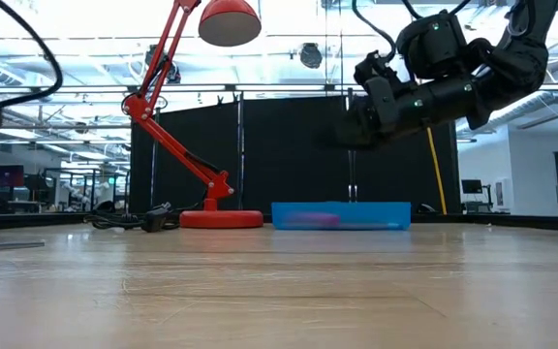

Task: Pick & place school supplies into a supply box
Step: Put the black pen into the blue supply box

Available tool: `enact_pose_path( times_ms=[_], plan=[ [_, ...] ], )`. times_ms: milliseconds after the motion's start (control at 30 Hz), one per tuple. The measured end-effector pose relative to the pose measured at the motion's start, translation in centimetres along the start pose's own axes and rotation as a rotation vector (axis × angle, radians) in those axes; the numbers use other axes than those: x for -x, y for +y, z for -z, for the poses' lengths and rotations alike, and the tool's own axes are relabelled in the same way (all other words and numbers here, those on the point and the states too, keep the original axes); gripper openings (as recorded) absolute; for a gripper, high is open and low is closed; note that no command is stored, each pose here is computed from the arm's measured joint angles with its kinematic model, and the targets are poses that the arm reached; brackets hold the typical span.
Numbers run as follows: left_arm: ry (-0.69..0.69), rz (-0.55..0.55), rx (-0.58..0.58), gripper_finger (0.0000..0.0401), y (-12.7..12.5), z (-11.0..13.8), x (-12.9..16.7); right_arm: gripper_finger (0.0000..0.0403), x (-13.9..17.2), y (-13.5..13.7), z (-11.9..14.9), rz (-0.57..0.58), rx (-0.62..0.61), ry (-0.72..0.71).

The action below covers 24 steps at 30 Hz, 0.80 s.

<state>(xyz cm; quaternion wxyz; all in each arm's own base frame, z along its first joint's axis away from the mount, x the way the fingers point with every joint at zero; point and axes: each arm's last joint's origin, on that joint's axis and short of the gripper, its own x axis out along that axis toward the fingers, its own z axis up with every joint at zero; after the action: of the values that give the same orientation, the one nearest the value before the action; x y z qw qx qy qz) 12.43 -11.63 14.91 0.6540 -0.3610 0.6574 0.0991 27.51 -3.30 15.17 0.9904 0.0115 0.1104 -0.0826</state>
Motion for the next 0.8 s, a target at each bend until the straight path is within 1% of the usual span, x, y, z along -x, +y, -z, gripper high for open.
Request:
enact_pose_path(
  times_ms=[133,300,433,500,600,700,800],
  plan=[
    [0.041,-0.004,0.018,0.0206,0.0,0.4,-0.1,0.0130,0.0,-0.3,0.4,0.011,0.001,0.042],
    [0.063,-0.036,0.005,0.0184,0.3,0.8,-0.1,0.0130,0.0,-0.5,0.5,0.017,-0.005,0.048],
    [0.061,-0.037,0.009,0.0168,0.3,0.9,-0.1,0.0130,0.0,-0.5,0.5,0.018,-0.007,0.048],
    [0.071,-0.023,0.009,0.0163,0.1,1.0,-0.1,0.0130,0.0,-0.5,0.5,0.017,-0.007,0.047],
    [0.074,0.037,0.002,0.0159,-0.5,1.4,-0.2,0.0130,0.0,-0.5,0.5,0.018,-0.008,0.048],
    [0.081,0.074,-0.003,0.0159,-1.0,1.7,-0.2,0.0130,0.0,-0.5,0.5,0.018,-0.015,0.048],
    [0.082,0.054,0.007,0.0159,-0.8,2.1,-0.3,0.0130,0.0,-0.5,0.5,0.018,-0.019,0.048]
  ],
)
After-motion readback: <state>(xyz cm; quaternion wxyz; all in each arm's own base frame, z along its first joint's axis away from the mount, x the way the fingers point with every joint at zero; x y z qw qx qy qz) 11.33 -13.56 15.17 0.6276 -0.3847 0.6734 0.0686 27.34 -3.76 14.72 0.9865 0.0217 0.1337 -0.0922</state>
